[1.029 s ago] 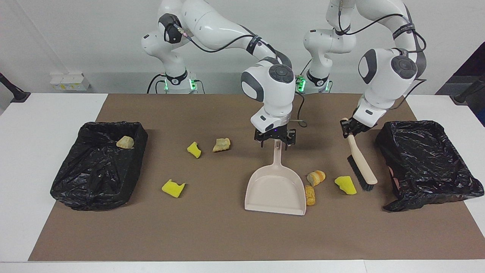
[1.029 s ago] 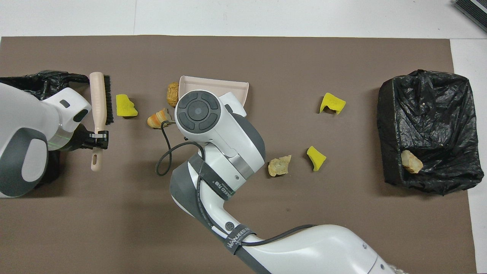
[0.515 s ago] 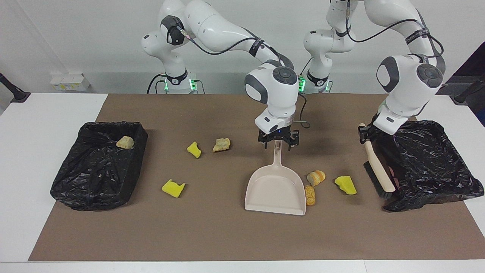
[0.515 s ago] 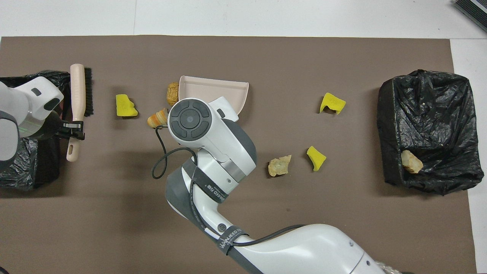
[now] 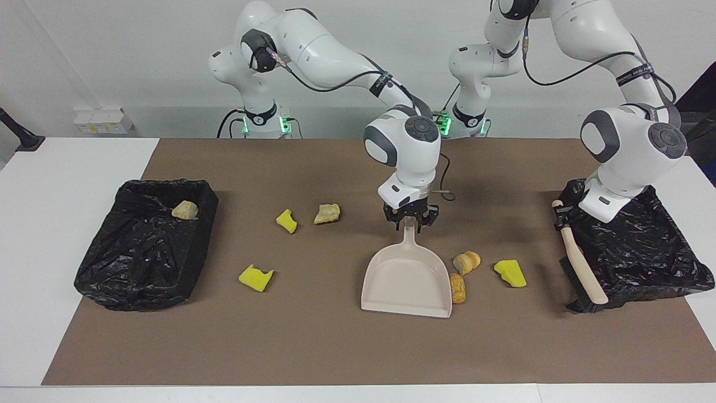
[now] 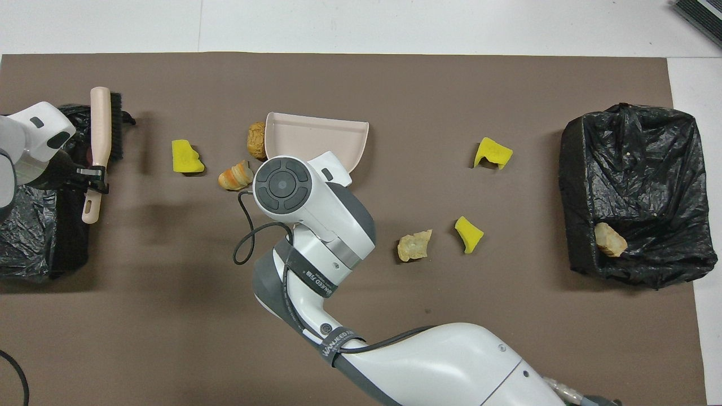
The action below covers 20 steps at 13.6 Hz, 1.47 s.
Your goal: Sweep and dump trash in bin
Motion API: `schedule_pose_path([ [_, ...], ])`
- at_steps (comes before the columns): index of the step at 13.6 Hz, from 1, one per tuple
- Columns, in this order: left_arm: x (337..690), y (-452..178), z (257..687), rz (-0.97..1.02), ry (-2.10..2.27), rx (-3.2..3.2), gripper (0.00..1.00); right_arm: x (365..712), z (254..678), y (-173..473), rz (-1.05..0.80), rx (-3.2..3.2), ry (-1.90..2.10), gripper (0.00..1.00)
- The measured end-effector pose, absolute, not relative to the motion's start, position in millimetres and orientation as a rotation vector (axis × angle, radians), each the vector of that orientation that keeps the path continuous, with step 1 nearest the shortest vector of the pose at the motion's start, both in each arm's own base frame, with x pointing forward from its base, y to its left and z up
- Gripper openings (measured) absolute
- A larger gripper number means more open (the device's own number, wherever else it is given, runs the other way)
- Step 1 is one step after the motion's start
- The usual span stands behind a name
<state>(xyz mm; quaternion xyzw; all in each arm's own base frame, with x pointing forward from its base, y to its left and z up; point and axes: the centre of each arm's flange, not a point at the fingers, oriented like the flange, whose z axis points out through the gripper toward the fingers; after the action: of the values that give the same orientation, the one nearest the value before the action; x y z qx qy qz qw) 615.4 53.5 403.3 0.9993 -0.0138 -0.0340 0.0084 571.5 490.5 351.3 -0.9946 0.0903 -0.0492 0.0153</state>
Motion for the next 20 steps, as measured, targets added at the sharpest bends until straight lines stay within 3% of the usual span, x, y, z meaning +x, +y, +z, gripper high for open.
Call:
schedule_pose_path([
  [1, 616, 53, 403, -0.106, -0.045, 3.122, 0.27, 572, 351, 490, -0.158, -3.096, 0.281, 0.31],
  [10, 616, 47, 402, -0.108, -0.057, 3.114, 0.27, 577, 352, 484, -0.192, -3.114, 0.284, 0.31],
  [15, 615, 21, 373, -0.177, -0.078, 3.051, 0.27, 584, 358, 475, -0.212, -3.118, 0.248, 0.31],
  [20, 606, -9, 356, -0.235, -0.118, 3.017, 0.27, 601, 361, 454, -0.218, -3.144, -0.207, 0.31],
])
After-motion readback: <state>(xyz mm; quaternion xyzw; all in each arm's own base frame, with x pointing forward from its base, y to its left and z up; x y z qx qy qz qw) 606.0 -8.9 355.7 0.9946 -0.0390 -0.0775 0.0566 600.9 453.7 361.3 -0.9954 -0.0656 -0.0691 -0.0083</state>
